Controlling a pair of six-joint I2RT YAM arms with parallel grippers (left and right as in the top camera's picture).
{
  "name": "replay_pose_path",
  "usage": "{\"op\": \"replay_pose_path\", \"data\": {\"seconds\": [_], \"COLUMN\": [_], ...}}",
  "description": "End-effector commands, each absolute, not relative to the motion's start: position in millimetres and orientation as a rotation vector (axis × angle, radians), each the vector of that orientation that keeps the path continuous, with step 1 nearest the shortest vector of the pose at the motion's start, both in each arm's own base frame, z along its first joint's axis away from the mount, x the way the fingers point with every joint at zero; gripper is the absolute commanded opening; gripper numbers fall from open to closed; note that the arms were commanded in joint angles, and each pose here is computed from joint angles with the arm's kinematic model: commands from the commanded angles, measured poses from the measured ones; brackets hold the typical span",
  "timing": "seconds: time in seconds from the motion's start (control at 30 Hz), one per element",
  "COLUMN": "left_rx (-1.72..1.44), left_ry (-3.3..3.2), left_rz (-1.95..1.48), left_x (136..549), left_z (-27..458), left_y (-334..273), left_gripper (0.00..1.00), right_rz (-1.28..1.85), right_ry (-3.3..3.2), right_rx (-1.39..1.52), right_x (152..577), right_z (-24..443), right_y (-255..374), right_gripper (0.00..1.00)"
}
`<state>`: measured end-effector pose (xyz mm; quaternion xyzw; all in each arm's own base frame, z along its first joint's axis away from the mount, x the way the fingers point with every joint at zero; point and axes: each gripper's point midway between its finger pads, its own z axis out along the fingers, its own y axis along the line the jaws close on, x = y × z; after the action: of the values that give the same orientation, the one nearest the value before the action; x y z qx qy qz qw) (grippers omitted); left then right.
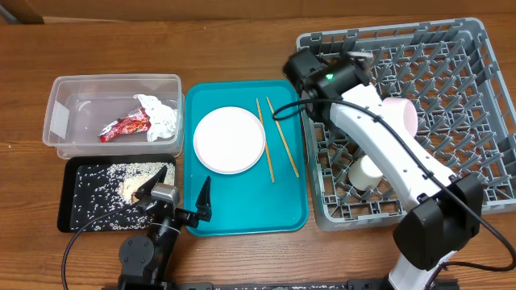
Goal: Sort waste into correct bins and load items into the dishwasher
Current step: 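Move the right gripper to the white plate and grasp its rim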
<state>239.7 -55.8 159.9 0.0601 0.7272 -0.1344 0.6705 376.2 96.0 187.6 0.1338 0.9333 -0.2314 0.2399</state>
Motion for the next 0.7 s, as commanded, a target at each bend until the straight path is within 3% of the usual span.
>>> {"op": "replay_pose_path", "data": {"seconds": [0.0, 0.1, 0.27, 0.47, 0.67], "left_rx": [0.13, 0.13, 0.13, 0.13, 0.13], "left_ry": [1.633, 1.633, 1.633, 1.633, 1.633], "left_rz": [-0.316, -0.316, -0.316, -0.316, -0.316], "left_x": [239, 239, 239, 239, 239], "left_z": [161, 161, 161, 161, 161], "left_y": [-56, -56, -56, -56, -56], "left_gripper": [1.0, 1.0, 1.0, 1.0, 1.0], "right_rz": [0.054, 0.404, 0.651, 0.701, 0.698], "right_ry": [2.853, 2.87, 2.87, 2.888, 2.869], "right_rx": [-0.092, -0.251, -0.286, -0.039, 0.156], "right_x": [358, 349, 340, 335, 335], "right_z": [165, 158, 134, 78, 50], "right_y": [201, 247, 276, 280, 276], "right_gripper": [0.56, 0.56, 0.54, 0.53, 0.41]}}
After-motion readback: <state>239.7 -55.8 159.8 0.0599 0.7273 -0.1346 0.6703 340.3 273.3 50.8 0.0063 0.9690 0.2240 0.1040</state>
